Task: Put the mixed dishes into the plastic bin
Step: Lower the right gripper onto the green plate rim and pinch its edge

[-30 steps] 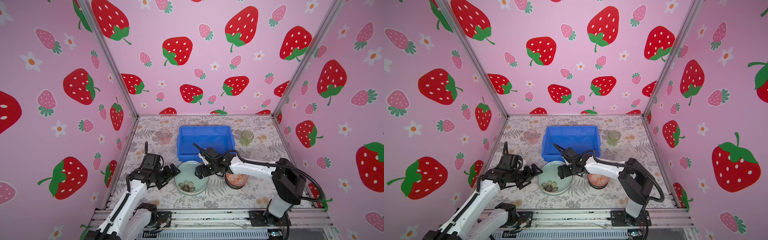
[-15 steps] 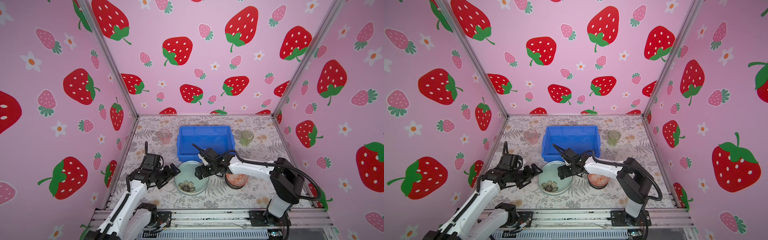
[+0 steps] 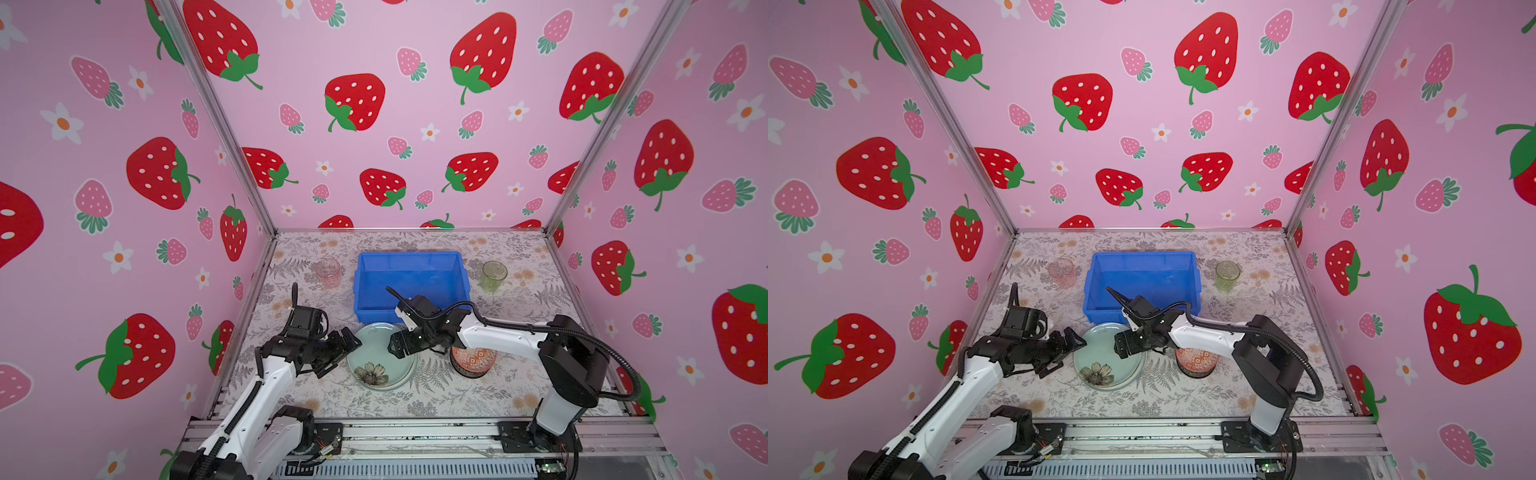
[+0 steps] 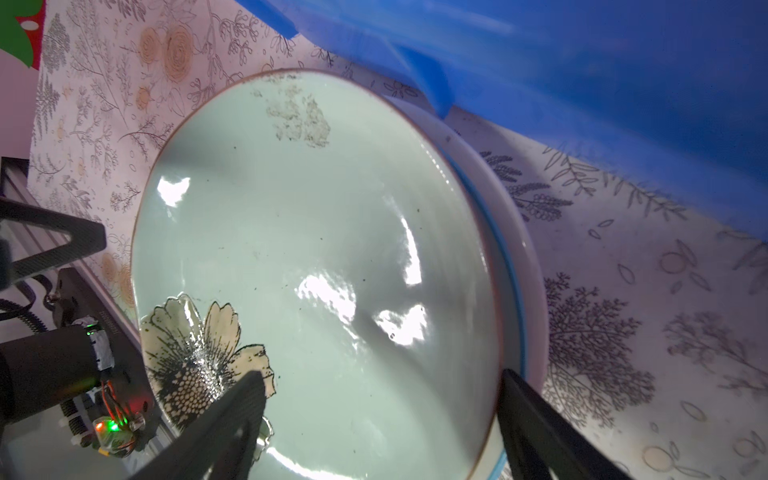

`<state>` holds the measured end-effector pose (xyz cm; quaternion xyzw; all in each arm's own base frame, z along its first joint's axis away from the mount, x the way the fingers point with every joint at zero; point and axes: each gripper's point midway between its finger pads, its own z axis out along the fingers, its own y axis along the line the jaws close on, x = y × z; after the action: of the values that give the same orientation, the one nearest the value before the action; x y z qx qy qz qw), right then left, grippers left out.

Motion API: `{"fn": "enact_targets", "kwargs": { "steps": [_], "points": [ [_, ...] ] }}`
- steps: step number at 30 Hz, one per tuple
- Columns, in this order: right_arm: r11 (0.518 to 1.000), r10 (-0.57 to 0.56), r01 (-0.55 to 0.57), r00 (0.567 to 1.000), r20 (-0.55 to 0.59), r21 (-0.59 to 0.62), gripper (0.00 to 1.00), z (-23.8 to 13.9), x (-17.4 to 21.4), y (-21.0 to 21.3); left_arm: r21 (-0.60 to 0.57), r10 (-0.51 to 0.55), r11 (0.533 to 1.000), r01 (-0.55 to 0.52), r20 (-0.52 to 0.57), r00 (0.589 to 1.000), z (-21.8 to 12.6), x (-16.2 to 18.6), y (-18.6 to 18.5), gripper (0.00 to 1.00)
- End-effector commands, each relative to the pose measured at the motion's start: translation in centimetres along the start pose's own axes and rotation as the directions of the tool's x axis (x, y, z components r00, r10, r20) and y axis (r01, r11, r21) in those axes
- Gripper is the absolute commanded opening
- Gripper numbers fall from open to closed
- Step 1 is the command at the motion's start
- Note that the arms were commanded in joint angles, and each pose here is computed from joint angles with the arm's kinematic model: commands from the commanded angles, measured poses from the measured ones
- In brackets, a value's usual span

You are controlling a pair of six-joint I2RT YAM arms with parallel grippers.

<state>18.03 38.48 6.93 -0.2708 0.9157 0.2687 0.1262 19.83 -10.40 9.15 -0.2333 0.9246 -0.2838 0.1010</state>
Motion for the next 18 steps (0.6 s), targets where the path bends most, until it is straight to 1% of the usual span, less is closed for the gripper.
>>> {"fn": "enact_targets", "kwargs": {
  "steps": [1,10,13,18],
  "points": [
    [0.997,0.005,-0.004,1.000,0.006,-0.080,0.89,-0.3,0.1,1.5,0.021,-0.015,1.000,0.016,-0.025,1.000,0.5,0.6,0.0,0.99],
    [0.988,0.013,-0.013,1.000,0.000,-0.157,0.88,-0.1,0.7,2.5,0.061,-0.063,0.996,0.065,-0.038,0.997,1.6,1.3,0.5,0.99],
    [0.985,0.009,-0.008,1.000,0.004,-0.171,0.87,-0.1,0.6,2.8,0.091,-0.077,0.993,0.080,-0.036,0.996,1.7,1.4,0.3,0.99],
    [0.981,0.001,-0.001,1.000,0.003,-0.193,0.87,-0.1,0.5,3.3,0.125,-0.086,0.988,0.089,-0.031,0.996,1.5,1.7,0.0,0.90]
  ]
}}
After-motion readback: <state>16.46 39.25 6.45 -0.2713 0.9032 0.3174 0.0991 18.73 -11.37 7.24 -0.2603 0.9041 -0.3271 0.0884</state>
